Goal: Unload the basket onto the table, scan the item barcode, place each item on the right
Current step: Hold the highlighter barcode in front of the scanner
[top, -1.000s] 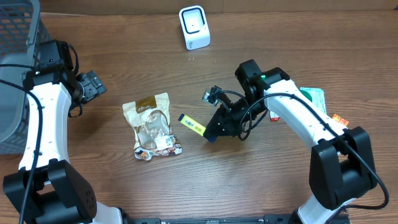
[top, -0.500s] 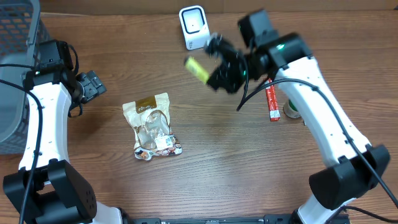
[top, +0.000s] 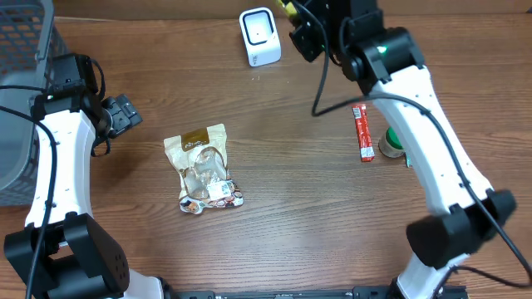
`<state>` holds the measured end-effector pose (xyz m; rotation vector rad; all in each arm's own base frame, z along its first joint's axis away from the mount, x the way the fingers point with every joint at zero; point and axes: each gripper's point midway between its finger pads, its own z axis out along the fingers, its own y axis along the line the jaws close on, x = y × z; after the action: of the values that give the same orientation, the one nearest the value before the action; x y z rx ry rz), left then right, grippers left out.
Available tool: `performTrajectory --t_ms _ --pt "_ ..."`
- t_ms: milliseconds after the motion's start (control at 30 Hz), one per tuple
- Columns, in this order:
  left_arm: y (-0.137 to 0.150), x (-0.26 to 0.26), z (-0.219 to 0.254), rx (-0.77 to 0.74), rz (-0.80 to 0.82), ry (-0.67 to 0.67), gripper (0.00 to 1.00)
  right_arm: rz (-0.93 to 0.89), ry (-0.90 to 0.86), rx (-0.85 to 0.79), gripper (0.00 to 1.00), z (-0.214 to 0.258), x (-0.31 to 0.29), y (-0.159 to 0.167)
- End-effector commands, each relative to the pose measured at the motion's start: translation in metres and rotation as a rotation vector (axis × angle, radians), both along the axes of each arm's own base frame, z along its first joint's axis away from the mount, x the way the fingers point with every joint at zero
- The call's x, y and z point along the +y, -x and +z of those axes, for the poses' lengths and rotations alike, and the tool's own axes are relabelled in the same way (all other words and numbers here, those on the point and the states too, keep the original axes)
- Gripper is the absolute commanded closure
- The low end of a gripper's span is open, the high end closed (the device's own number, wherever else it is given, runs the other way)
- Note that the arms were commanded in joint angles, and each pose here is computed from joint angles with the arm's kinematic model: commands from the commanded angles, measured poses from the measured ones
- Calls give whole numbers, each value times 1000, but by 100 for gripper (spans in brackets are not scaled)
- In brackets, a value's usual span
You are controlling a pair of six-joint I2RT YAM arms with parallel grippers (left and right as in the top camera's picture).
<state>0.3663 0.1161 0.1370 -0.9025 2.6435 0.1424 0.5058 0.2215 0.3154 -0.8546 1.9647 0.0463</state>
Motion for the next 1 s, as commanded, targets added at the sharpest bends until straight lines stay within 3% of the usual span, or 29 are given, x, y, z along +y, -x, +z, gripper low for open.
performTrajectory --t_ms 0,200,400,667,967 --pt "-1 4 8 -18 5 -19 0 -71 117 -23 97 -34 -10 -32" --pt "-1 4 8 -18 5 -19 0 -27 263 -70 96 -92 1 -72" --pt "-1 4 8 -18 5 -19 0 -118 310 -138 97 -141 3 -112" --pt "-1 4 8 -18 5 -19 0 -181 483 -227 97 -174 5 -129" --pt "-1 4 8 -18 5 -19 0 -163 607 -227 97 -204 21 -122"
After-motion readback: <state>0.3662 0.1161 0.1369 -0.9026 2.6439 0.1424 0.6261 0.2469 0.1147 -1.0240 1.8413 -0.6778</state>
